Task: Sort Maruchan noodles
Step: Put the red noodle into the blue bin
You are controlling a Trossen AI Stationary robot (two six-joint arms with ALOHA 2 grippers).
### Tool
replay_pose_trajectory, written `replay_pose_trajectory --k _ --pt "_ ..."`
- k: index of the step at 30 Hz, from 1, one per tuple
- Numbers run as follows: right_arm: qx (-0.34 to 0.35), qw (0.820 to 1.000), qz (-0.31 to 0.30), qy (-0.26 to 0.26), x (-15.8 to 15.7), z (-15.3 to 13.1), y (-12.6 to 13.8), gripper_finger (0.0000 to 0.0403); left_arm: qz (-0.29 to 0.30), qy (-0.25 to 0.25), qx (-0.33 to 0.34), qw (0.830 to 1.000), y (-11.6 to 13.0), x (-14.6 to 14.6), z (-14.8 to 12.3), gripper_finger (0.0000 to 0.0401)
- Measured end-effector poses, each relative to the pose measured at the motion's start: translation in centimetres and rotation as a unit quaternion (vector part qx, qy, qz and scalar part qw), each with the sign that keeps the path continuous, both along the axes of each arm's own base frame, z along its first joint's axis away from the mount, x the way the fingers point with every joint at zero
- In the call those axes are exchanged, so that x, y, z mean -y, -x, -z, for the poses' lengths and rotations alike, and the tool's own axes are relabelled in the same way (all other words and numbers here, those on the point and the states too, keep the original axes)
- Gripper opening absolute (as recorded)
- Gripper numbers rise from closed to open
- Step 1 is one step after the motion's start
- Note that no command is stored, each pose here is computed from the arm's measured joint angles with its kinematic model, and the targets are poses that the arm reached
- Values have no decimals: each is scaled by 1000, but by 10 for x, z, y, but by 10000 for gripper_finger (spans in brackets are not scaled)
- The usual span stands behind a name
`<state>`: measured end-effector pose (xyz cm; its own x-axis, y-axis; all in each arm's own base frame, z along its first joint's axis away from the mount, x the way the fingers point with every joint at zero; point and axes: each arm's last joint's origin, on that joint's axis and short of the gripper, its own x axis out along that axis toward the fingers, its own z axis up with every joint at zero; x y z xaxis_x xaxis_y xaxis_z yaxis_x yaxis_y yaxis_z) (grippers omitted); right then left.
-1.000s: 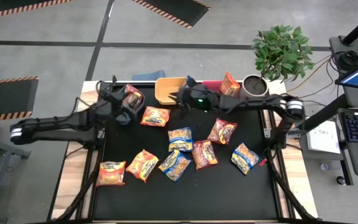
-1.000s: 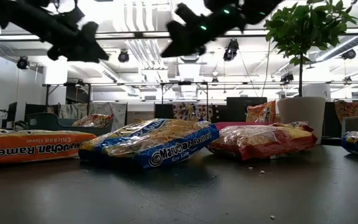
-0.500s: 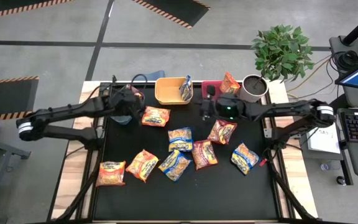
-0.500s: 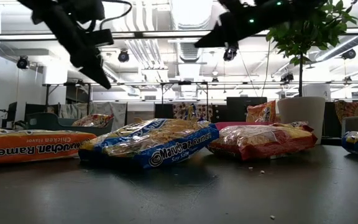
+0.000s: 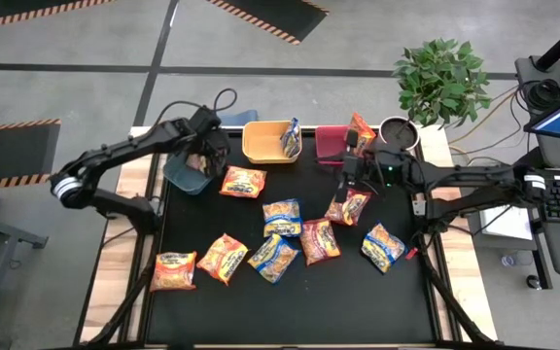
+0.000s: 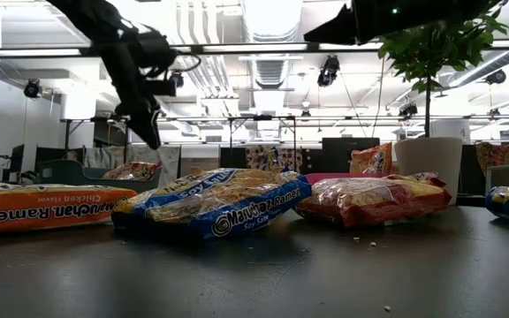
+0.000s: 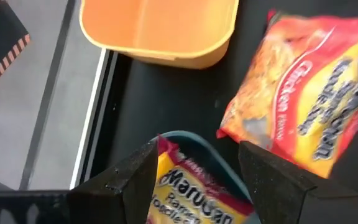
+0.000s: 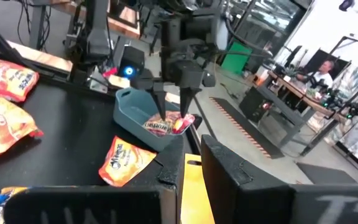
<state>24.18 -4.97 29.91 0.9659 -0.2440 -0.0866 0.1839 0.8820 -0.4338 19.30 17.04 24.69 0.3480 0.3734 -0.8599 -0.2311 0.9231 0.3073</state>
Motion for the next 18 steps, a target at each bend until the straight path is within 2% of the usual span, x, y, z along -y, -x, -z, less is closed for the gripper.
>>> replay_pose_trajectory --k 8,18 --pt "-6 1000 1 -6 0 4 1 43 17 7 -44 999 2 -19 15 207" --pt "-9 1000 1 -14 0 6 0 43 -22 3 -41 999 19 -35 13 207"
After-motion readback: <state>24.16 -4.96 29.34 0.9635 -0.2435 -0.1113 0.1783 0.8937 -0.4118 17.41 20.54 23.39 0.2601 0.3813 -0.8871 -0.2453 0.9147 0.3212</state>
